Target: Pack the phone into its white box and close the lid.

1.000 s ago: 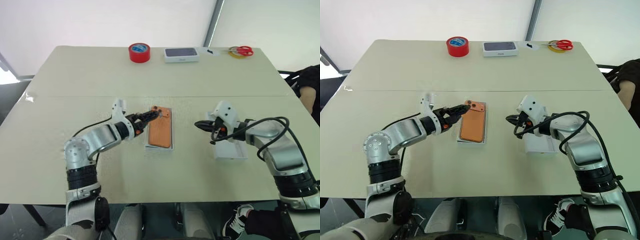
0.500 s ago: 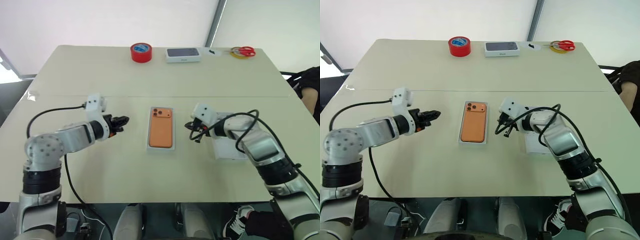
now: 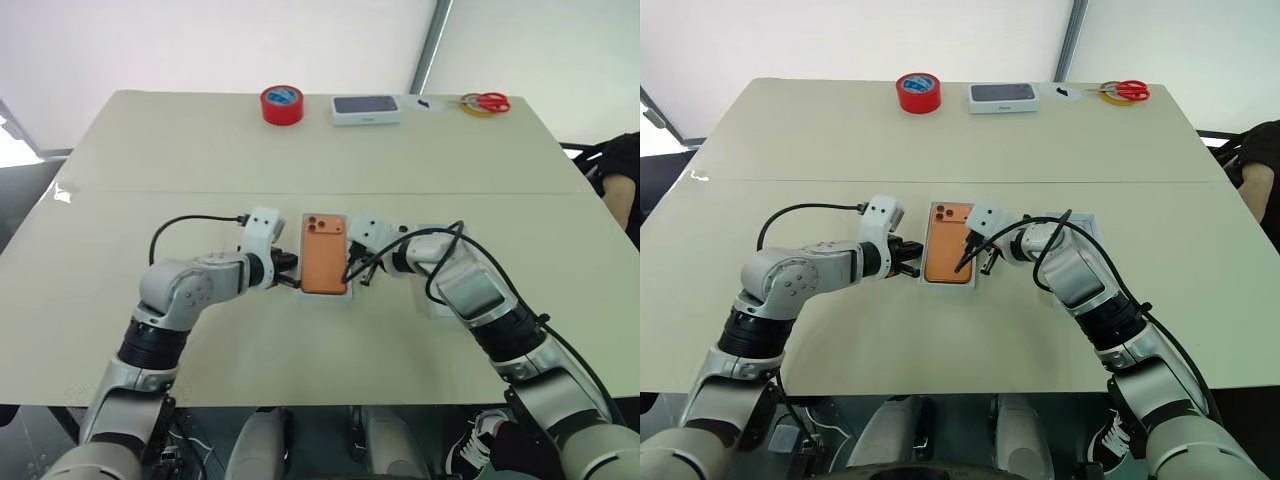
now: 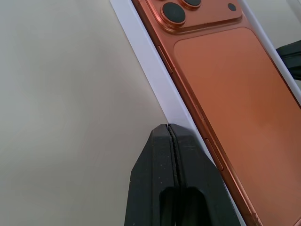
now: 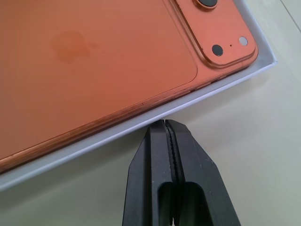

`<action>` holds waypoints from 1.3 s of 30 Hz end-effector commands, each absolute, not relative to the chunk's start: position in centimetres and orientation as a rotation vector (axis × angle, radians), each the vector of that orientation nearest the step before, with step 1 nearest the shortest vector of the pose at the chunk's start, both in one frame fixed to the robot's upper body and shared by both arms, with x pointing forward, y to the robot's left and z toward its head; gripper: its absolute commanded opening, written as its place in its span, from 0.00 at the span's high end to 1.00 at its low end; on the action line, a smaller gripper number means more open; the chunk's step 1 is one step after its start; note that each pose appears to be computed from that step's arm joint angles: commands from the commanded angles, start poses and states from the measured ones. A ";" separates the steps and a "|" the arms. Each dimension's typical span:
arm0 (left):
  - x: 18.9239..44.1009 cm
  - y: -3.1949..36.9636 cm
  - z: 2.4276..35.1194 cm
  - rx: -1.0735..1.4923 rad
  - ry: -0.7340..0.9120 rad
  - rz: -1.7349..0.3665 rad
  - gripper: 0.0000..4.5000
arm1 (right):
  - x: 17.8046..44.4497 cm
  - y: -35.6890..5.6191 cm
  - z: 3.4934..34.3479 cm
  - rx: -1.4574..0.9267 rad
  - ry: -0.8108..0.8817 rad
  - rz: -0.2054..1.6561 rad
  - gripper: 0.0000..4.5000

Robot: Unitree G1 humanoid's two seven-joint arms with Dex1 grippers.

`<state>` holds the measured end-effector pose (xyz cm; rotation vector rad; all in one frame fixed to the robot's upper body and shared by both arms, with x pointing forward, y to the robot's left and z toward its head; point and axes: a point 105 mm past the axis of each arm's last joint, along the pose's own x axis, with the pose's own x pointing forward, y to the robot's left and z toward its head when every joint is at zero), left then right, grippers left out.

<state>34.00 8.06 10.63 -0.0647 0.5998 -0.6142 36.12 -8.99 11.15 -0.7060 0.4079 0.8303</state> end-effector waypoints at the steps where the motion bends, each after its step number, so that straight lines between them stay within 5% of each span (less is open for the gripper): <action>1: 32.5 3.9 12.2 -0.087 0.575 -0.821 0.99 | 34.7 -8.3 12.5 -0.722 0.351 0.892 1.00; 14: 29.8 -3.5 12.2 -0.123 0.644 -1.116 0.99 | 30.4 -16.0 12.1 -0.770 0.512 0.802 1.00; 31: 29.9 -1.4 12.6 -0.190 0.642 -1.089 0.99 | 29.4 -19.1 13.5 -0.733 0.576 0.761 1.00; 34: 29.6 0.1 12.9 -0.197 0.625 -1.071 1.00 | 29.0 -19.8 14.8 -0.719 0.577 0.774 0.79; 38: 29.3 2.9 13.1 -0.187 0.596 -1.022 1.00 | 29.0 -21.0 16.6 -0.714 0.566 0.749 0.37; 39: 29.3 3.5 13.1 -0.171 0.582 -1.010 1.00 | 29.1 -21.5 16.6 -0.702 0.587 0.727 0.37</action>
